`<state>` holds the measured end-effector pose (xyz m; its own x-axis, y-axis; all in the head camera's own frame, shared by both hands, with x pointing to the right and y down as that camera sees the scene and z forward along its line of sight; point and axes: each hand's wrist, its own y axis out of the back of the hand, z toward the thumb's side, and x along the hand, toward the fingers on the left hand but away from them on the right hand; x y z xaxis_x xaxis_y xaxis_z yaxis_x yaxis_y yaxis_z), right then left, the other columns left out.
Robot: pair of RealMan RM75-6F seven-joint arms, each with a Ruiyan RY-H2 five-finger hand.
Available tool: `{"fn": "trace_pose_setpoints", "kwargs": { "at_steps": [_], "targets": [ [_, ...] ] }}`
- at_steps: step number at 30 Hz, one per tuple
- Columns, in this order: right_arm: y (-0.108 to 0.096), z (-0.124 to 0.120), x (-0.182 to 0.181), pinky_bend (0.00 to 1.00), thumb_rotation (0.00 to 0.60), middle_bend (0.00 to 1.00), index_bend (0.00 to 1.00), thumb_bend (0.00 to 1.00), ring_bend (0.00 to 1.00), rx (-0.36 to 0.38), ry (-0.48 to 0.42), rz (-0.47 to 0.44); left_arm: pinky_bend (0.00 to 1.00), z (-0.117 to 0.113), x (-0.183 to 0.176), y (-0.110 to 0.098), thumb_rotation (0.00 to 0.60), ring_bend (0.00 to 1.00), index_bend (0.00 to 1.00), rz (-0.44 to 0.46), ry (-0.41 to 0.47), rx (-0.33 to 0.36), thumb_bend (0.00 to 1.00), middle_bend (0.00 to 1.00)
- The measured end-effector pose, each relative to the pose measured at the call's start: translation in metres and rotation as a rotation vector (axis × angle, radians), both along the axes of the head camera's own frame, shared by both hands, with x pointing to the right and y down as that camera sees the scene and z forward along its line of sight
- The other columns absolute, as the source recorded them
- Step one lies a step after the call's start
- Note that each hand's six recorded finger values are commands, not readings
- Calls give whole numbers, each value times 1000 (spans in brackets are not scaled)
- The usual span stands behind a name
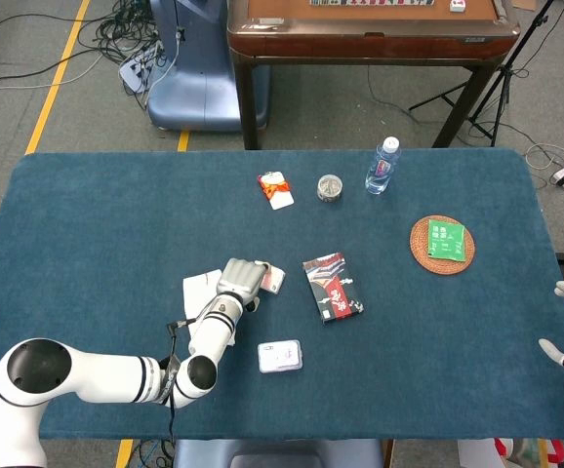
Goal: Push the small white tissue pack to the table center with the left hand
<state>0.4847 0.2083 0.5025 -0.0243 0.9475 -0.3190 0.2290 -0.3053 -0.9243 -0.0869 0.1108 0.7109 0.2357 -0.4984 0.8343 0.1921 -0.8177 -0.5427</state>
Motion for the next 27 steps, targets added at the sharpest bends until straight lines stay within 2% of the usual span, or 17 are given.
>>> {"fn": "trace_pose_setpoints", "kwargs": {
  "at_steps": [6, 12, 19, 27],
  "targets": [
    [0, 1, -1, 268, 600, 315, 248, 59, 262, -3, 0, -3, 1000, -6, 0, -5, 600, 1000, 182, -12, 21, 31, 402, 1000],
    [0, 0, 0, 268, 600, 315, 248, 59, 262, 0, -1, -1, 1000, 0, 2, -12, 600, 1000, 166, -25, 9, 56, 402, 1000],
    [-1, -2, 2, 268, 600, 315, 248, 59, 262, 6, -9, 6, 1000, 12, -1, -12, 600, 1000, 174, -30, -33, 33, 402, 1000],
    [-1, -1, 2, 268, 600, 315, 248, 59, 262, 0, -8, 6, 1000, 5, 0, 1, 600, 1000, 197, 18, -34, 7, 402, 1000]
  ]
}}
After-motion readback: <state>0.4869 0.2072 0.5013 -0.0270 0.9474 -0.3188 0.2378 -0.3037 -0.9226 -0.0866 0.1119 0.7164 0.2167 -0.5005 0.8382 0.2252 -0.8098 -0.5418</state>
